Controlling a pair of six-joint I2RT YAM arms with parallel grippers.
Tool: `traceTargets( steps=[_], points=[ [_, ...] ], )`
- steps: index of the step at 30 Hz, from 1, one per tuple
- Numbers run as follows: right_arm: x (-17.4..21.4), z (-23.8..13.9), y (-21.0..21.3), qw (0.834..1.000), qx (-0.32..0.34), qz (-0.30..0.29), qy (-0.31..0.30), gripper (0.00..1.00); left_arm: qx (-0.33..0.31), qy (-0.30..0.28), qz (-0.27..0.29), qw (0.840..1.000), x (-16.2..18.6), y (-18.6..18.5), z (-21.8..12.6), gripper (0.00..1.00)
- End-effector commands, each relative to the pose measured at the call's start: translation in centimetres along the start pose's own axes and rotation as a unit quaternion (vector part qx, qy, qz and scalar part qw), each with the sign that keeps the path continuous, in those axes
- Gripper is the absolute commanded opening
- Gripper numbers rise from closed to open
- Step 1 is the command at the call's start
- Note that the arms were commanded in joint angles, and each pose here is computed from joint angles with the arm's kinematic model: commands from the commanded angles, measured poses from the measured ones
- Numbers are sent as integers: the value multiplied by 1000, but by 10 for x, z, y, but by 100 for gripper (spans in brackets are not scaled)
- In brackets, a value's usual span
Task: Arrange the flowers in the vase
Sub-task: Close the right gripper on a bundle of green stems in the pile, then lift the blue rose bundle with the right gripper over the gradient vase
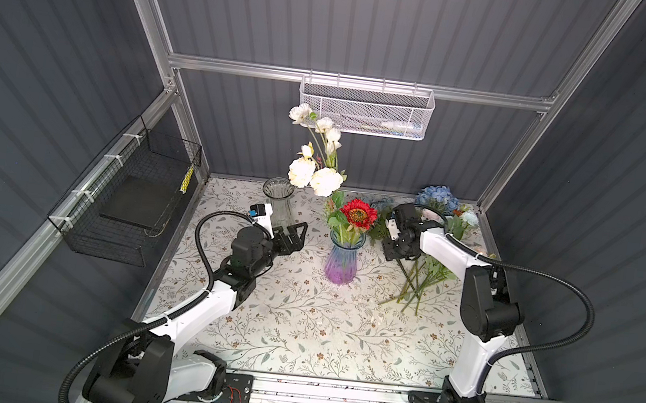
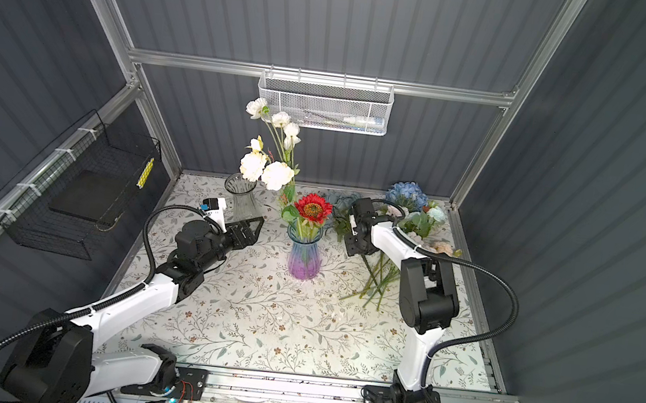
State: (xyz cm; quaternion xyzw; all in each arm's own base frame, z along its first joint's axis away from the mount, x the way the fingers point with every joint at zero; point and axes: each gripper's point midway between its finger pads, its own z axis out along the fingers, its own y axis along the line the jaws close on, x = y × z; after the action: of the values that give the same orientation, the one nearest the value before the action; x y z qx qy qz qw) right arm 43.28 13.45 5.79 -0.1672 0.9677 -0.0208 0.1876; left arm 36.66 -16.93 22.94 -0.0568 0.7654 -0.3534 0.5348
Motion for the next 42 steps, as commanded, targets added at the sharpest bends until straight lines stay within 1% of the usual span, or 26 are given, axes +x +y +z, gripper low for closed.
traceTargets(
  steps=[1,6,7,9,10,11,13,14,18,22,23,24,26,28,32,34,38,40,42],
  points=[
    [-1,5,-8,1000,19,-11,11,58,6,-14,6,1000,-11,-7,-5,99],
    [3,17,-8,1000,16,-13,23,50,4,-15,6,1000,-12,-8,-7,99],
    [4,18,-8,1000,14,-12,25,47,4,-17,6,1000,-13,-8,-7,99],
    [5,19,-7,1000,12,-11,25,37,4,-17,7,1000,-13,-8,-7,99],
    [4,18,-7,1000,9,-10,22,31,4,-16,6,1000,-12,-7,-7,99],
    [4,17,-5,1000,3,-9,19,21,4,-17,7,1000,-13,-8,-8,99],
    [2,14,-3,1000,-8,-4,11,5,5,-19,7,1000,-14,-8,-8,99],
    [0,11,-1,1000,-15,-2,5,0,4,-19,7,1000,-14,-8,-9,99],
    [-6,-3,4,998,-47,17,-26,0,4,-22,9,1000,-15,-9,-11,99],
    [-17,-30,12,989,-107,55,-90,0,5,-21,13,1000,-15,-9,-12,99],
    [-16,-35,16,985,-129,60,-99,0,6,-22,14,1000,-15,-10,-12,99],
    [-23,-45,19,978,-153,70,-126,0,7,-21,13,1000,-14,-10,-12,99],
    [-28,-61,23,964,-192,89,-160,0,9,-21,14,1000,-14,-10,-12,99],
    [-33,-79,29,945,-242,106,-194,0,11,-22,14,1000,-14,-11,-12,99],
    [-41,-110,30,906,-300,133,-266,0,21,-21,13,999,-13,-13,-11,99],
    [-43,-123,29,889,-315,142,-301,0,28,-19,11,999,-12,-16,-10,99],
    [-49,-146,22,862,-320,163,-359,0,49,-17,16,998,-12,-23,-10,99],
    [-50,-157,15,851,-310,174,-386,0,65,-16,23,997,-12,-30,-10,100],
    [-49,-168,9,848,-294,176,-404,0,83,-13,32,996,-13,-37,-11,99]
  ],
)
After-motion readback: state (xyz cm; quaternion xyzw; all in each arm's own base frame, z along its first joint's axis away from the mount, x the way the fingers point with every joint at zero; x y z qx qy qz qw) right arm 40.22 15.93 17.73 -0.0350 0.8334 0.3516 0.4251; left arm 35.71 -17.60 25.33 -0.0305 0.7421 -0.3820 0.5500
